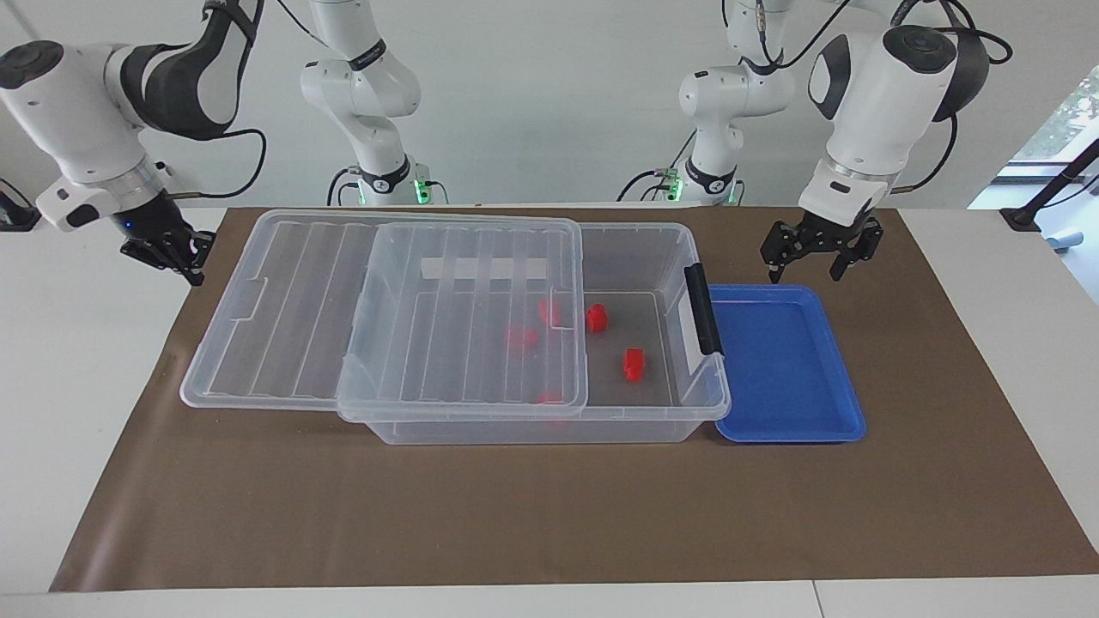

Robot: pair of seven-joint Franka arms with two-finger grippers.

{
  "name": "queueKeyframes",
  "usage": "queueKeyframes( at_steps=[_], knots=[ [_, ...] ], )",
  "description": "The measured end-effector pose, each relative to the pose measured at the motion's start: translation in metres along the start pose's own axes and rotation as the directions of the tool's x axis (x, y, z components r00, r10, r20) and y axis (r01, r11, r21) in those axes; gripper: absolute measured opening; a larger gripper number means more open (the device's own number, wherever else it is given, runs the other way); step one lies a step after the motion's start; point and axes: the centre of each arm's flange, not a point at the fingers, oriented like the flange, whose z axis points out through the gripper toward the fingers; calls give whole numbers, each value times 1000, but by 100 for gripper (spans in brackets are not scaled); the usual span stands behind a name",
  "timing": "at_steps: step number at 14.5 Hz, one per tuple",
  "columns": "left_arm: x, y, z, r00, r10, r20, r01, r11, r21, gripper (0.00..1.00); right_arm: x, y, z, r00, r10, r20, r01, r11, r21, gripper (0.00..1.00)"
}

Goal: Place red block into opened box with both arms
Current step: 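Slide the lid back with the right gripper while the left gripper withdraws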

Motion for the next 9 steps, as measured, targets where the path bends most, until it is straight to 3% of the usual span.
queueKeyframes(
  at_steps=[9],
  knots=[
    [0, -83, -73, 999, 33, 20, -32, 998, -47, 100, 9, -30, 15, 1000, 7, 7, -7, 1000, 2, 1]
  ],
)
